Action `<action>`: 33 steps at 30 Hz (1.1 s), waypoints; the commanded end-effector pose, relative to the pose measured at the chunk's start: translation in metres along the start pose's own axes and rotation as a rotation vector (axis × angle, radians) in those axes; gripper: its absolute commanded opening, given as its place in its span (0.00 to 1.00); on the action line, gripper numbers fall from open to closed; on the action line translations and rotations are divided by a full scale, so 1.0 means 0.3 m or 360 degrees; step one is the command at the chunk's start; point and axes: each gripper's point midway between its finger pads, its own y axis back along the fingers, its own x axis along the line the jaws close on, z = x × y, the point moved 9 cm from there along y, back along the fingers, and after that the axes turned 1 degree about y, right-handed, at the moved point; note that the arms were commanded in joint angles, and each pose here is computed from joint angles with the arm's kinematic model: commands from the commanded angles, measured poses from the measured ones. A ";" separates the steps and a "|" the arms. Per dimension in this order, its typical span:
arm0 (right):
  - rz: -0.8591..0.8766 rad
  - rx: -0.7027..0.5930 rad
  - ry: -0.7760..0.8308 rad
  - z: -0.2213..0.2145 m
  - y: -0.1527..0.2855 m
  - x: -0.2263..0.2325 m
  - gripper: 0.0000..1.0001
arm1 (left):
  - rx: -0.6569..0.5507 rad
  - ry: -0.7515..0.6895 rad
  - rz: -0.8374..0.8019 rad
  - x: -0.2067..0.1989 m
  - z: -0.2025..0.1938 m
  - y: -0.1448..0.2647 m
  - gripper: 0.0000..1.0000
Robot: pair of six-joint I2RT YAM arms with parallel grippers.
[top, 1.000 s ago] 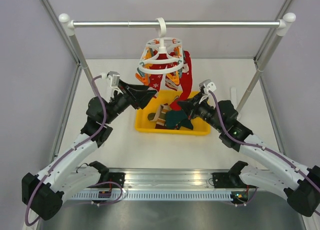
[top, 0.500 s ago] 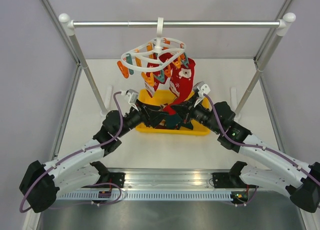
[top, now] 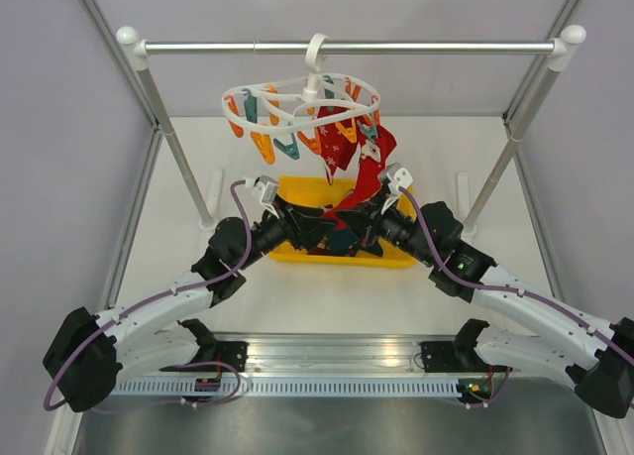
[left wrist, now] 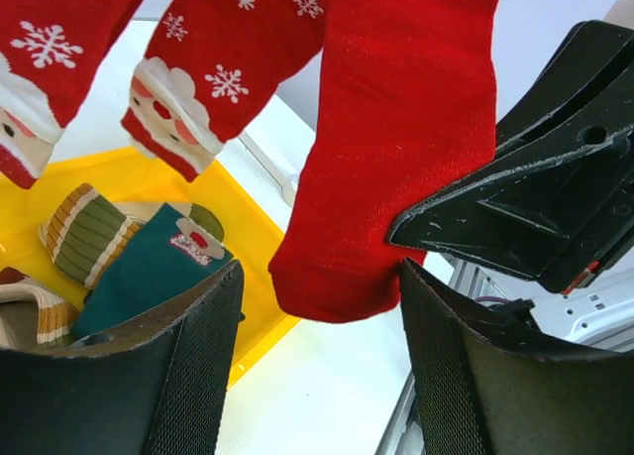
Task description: Remove the socks clipped to the hanger
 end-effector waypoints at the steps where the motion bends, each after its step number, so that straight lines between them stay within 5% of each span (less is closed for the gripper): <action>1: 0.0016 -0.0076 0.0014 0.060 -0.006 0.020 0.01 | -0.0097 -0.0045 -0.0122 -0.044 0.049 -0.019 0.66; 7: 0.0029 -0.0065 0.0007 0.057 -0.011 0.024 0.01 | -0.0111 -0.0038 -0.0143 -0.049 0.055 -0.023 0.52; 17: 0.0002 -0.0059 0.0006 0.056 -0.015 0.020 0.01 | -0.0090 -0.0020 -0.0183 -0.061 0.052 -0.032 0.03; 22: -0.0017 -0.0062 0.0005 0.057 -0.015 0.017 0.01 | -0.0092 -0.0011 -0.0188 -0.065 0.053 -0.028 0.02; 25: -0.0056 -0.0049 0.0008 0.061 -0.011 0.011 0.18 | -0.0082 -0.0004 -0.0140 -0.057 0.052 -0.028 0.02; 26: -0.0080 -0.0060 0.0015 0.069 -0.002 0.008 0.38 | -0.0082 -0.0008 -0.0119 -0.053 0.051 -0.027 0.02; 29: -0.0193 -0.0064 0.0041 0.082 0.034 -0.009 0.66 | -0.0070 0.0004 -0.0064 -0.041 0.043 -0.022 0.02; 33: -0.0326 -0.0093 0.0050 0.105 0.091 -0.025 0.75 | -0.0069 0.0010 -0.0019 -0.033 0.040 -0.015 0.02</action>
